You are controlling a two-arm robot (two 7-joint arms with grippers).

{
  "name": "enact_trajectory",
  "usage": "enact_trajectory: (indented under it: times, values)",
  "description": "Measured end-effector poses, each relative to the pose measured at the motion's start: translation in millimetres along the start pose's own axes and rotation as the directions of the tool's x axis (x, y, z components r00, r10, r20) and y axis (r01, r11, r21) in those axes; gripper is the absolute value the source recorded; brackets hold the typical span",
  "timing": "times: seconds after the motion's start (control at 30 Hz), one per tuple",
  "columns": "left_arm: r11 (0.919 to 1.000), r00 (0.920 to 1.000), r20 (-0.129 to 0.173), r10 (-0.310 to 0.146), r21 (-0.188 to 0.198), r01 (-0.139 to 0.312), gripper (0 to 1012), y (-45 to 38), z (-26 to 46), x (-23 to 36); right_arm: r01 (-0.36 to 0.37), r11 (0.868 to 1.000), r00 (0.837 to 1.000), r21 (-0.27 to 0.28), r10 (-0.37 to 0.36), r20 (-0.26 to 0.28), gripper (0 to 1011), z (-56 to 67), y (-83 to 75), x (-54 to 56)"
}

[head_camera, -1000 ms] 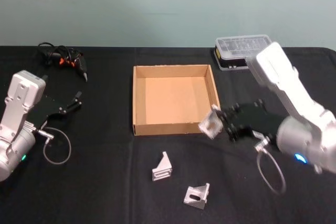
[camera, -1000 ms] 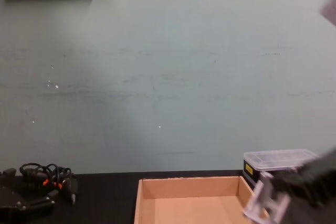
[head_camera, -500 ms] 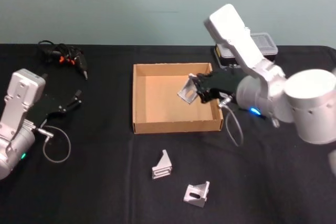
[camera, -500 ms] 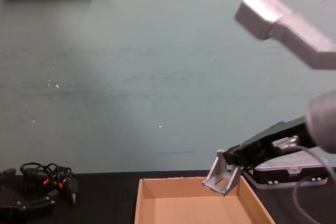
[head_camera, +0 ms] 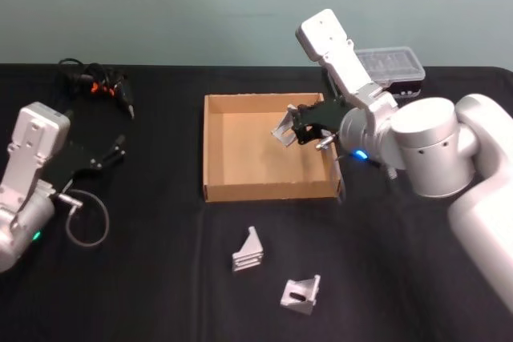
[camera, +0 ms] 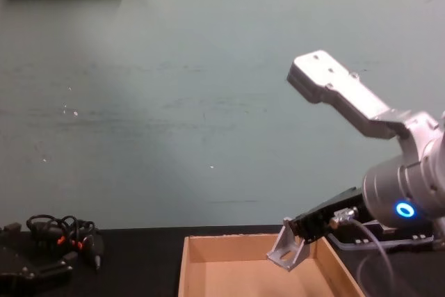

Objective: Use one hand to pick up the angle iron from the table and place it into the box.

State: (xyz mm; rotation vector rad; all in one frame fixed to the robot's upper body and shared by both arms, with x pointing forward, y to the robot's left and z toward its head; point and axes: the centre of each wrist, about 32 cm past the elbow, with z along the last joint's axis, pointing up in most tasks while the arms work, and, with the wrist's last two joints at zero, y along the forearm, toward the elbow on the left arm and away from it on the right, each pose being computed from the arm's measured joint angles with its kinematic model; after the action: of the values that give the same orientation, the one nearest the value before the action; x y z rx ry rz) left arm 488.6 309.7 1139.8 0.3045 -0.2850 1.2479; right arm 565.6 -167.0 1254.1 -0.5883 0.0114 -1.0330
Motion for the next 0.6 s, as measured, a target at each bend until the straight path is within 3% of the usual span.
enact_trajectory:
  times: [0.3,0.6]
  values:
    - [1.0000,1.0000,0.000,0.000,0.000,0.000,1000,0.0,0.0,0.0,0.009,1.000,1.000,0.007,-0.009,-0.019,62,-16.2,23.8,3.2]
    - [1.0000,1.0000,0.000,0.000,0.000,0.000,1000,0.0,0.0,0.0,0.012,1.000,1.000,0.014,-0.012,-0.025,62,-23.2,31.8,5.5]
